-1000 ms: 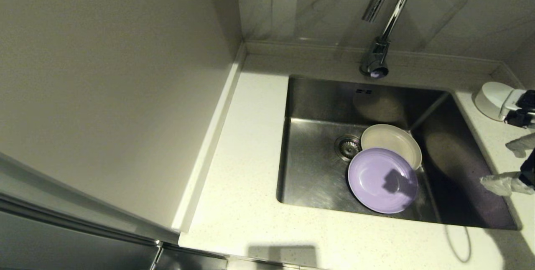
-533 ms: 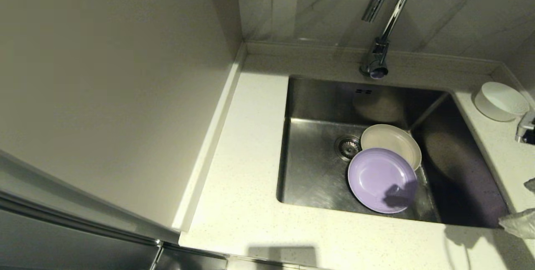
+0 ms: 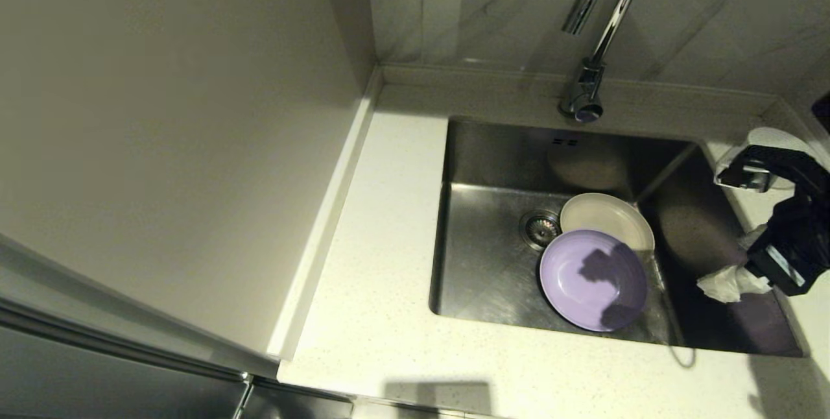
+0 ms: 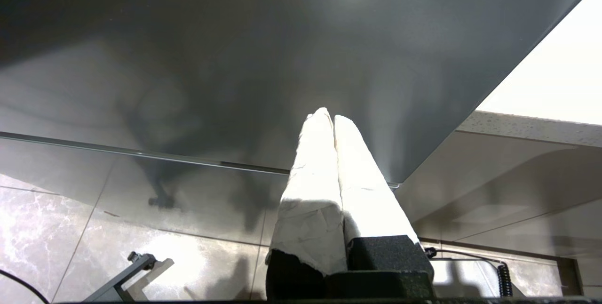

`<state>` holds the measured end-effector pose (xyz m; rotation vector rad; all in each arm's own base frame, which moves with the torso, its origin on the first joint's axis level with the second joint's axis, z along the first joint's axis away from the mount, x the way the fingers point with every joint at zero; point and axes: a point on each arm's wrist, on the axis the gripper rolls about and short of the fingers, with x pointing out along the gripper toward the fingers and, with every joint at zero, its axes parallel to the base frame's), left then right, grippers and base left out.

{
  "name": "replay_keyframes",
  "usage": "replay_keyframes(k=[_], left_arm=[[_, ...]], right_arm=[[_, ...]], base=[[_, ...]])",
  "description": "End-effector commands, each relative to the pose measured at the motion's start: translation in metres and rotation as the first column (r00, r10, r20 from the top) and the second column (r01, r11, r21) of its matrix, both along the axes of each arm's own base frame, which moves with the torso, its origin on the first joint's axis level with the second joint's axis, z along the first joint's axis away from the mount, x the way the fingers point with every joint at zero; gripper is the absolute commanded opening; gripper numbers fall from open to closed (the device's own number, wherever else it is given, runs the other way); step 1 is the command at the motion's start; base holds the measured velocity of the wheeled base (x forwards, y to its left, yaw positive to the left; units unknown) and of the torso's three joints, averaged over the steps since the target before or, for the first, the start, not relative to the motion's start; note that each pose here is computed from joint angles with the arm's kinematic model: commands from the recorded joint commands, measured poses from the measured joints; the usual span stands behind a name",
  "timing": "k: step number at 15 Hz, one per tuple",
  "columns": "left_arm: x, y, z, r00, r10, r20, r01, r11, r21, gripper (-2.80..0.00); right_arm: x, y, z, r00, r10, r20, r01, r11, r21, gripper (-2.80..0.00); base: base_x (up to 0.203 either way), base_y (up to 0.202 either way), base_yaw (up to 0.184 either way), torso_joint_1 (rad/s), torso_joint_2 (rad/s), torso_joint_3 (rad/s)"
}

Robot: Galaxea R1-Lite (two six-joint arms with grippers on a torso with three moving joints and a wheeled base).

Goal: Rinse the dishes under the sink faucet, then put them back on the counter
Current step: Put a plate back to the table from the sink

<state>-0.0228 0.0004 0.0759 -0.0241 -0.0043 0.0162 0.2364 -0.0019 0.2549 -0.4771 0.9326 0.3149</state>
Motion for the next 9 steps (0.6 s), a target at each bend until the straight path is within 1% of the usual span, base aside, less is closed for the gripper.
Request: replay_keyframes(k=[1, 4, 7, 8, 9], left_arm=[[0.000, 0.000, 0.000, 1.000, 0.001, 0.002, -0.001, 1.000, -0.001, -2.80], [0.000, 0.000, 0.000, 1.000, 0.001, 0.002, -0.001, 1.000, -0.001, -2.80], [0.000, 0.000, 0.000, 1.000, 0.001, 0.002, -0.001, 1.000, -0.001, -2.80], [0.000, 0.000, 0.000, 1.000, 0.001, 0.002, -0.001, 1.000, -0.001, -2.80], [0.000, 0.000, 0.000, 1.000, 0.001, 0.002, -0.001, 1.000, -0.001, -2.80]], right_arm=[[0.022, 0.003, -0.020, 0.998, 0.019, -0.064, -0.019, 1.000, 0.001, 0.00], [0.049, 0.012, -0.036, 0.998, 0.051, -0.039, -0.050, 0.999, 0.016, 0.00], [0.087, 0.018, -0.058, 0.992, 0.119, 0.048, -0.123, 0.988, 0.092, 0.00], [0.097, 0.019, -0.066, 0.990, 0.132, 0.052, -0.137, 0.986, 0.100, 0.00], [0.107, 0.019, -0.075, 0.987, 0.148, 0.056, -0.153, 0.984, 0.094, 0.00]], base=[[0.000, 0.000, 0.000, 0.000, 0.00, 0.000], [0.000, 0.000, 0.000, 0.000, 0.00, 0.000], [0.000, 0.000, 0.000, 0.000, 0.00, 0.000], [0.000, 0.000, 0.000, 0.000, 0.00, 0.000], [0.000, 0.000, 0.000, 0.000, 0.00, 0.000]])
